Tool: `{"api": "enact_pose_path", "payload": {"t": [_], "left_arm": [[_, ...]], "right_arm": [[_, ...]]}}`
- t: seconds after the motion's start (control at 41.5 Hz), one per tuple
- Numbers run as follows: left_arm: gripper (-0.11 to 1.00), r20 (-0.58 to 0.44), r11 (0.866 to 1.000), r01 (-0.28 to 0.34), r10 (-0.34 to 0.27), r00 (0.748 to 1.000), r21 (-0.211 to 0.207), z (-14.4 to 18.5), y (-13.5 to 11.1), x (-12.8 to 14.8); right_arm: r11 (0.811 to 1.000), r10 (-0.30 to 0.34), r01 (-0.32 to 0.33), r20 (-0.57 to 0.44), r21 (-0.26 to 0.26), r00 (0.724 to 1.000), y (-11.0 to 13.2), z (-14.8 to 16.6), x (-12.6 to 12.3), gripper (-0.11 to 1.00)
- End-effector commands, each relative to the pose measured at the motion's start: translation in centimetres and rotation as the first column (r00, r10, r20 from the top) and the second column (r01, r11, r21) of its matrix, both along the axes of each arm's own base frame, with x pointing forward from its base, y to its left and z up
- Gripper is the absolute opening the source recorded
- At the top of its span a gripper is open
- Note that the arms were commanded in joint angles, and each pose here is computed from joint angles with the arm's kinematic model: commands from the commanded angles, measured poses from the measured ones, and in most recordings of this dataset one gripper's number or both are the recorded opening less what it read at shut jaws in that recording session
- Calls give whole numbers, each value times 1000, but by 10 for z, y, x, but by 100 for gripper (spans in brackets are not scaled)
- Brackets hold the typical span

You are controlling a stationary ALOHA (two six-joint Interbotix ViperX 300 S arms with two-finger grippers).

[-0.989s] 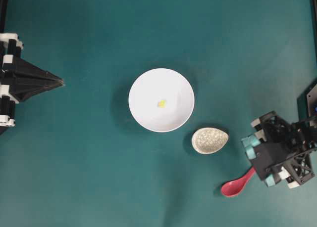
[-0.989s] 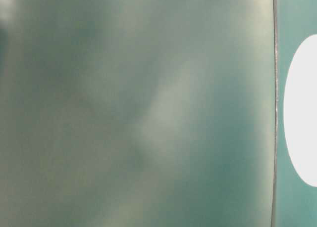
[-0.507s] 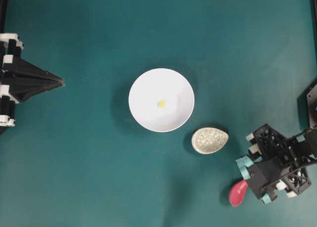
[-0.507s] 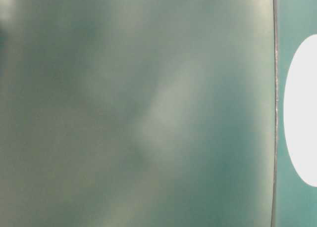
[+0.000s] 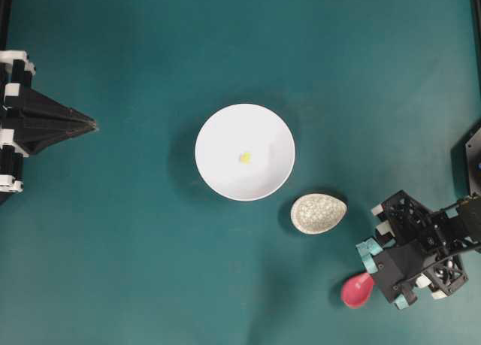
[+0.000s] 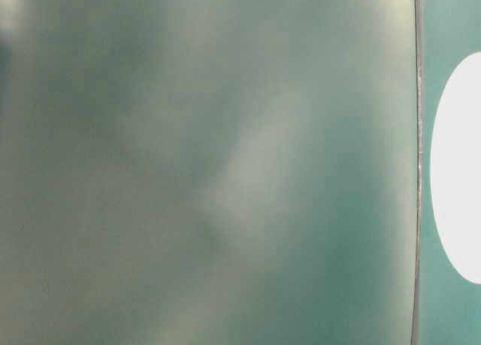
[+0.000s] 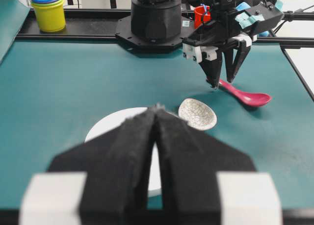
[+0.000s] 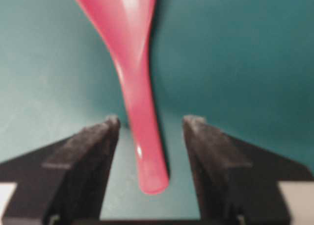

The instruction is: Scoop the yellow hexagonal prism block from the bowl with a spoon using the right arm.

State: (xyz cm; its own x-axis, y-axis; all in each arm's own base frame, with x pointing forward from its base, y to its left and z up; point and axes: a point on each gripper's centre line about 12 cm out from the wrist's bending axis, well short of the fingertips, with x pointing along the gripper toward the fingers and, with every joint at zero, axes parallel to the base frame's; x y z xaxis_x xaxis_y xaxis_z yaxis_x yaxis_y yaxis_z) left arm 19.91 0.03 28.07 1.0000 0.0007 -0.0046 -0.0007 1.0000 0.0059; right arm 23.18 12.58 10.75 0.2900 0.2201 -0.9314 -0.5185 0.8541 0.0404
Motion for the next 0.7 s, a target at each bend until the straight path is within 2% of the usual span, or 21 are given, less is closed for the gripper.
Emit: {"api": "enact_pose_path", "payload": {"t": [0.0, 0.169, 0.41, 0.676], "left_arm": [[0, 31, 1000, 1, 0, 1000, -1, 11, 0, 3], [0, 31, 1000, -1, 1, 1000, -1, 11, 0, 3], [0, 31, 1000, 1, 0, 1000, -1, 11, 0, 3], [0, 31, 1000, 1, 0, 1000, -1, 11, 0, 3]], "right_arm": [[1000, 3, -4, 25, 9, 1000, 2, 2, 2, 57], [1000, 4, -4, 22, 6, 1000, 1, 0, 0, 54], [1000, 3, -3, 22, 7, 1000, 1, 0, 0, 36], [1000, 3, -3, 20, 7, 1000, 2, 0, 0, 28]]}}
